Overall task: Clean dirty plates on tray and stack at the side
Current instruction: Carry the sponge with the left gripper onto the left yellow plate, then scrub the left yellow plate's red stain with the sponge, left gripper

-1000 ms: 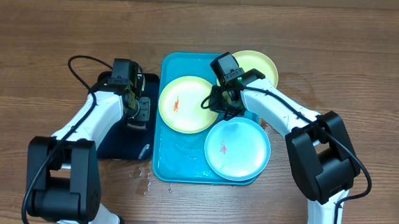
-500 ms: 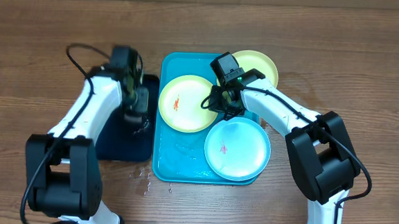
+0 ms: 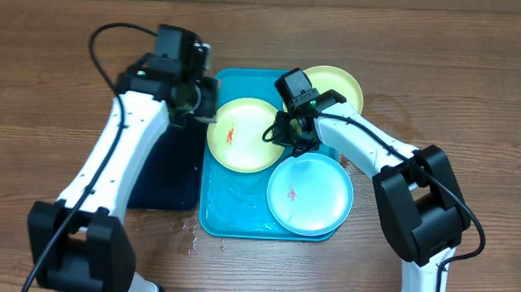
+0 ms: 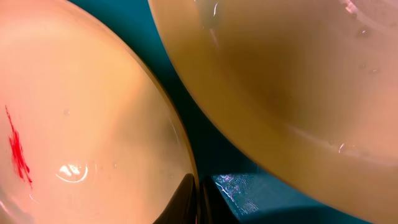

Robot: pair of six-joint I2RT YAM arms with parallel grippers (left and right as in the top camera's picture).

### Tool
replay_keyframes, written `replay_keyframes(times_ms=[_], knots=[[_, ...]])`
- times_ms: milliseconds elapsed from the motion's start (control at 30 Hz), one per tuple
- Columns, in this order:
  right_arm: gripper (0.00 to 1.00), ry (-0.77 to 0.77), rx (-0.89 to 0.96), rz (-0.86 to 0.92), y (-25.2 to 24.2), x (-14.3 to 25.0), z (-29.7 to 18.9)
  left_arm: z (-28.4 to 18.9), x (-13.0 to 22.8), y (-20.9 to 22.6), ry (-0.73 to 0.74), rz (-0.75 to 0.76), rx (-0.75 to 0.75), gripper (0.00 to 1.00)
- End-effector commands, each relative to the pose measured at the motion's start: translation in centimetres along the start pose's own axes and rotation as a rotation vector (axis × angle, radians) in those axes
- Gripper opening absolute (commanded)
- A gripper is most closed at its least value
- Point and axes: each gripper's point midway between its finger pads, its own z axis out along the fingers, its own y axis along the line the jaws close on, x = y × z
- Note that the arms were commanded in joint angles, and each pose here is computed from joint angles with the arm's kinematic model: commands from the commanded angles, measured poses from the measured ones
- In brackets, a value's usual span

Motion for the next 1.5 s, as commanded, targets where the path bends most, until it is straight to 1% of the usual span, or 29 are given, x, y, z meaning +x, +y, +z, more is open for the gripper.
replay_keyframes(times_ms=[0,233,467,733,933,1067,1233,1467], knots=[[0.04,-0.027,-0.008,0.003,0.4,-0.8,-0.3,2.4,0.8,-3.3,0.044,0.031,0.056,0.04],[0.04,-0.027,-0.008,0.003,0.4,-0.8,-0.3,6.0,2.5,-4.5,0.124,0.019,0.051,0.04],[0.04,-0.027,-0.008,0.003,0.4,-0.8,-0.3,8.4,3.9,-4.1,0.189,0.018,0.036,0.04],[0.04,-0.028,-0.008,0.003,0.4,-0.8,-0.3,10.7,4.8,-3.8,0.223,0.015,0.024,0.04],[0.04,-0.031,-0.011,0.002,0.5,-0.9,-0.3,12.1,5.9,-3.3,0.266,0.02,0.008,0.04],[0.04,-0.033,-0.012,0.002,0.5,-0.9,-0.3,12.5,6.3,-2.6,0.275,0.022,-0.028,0.04],[0.04,-0.034,-0.013,0.002,0.5,-1.0,-0.3,12.8,7.1,-2.5,0.289,0.016,-0.031,0.04],[0.04,-0.035,-0.015,0.002,0.6,-1.0,-0.3,14.5,9.5,-1.9,0.293,0.014,-0.034,0.04]])
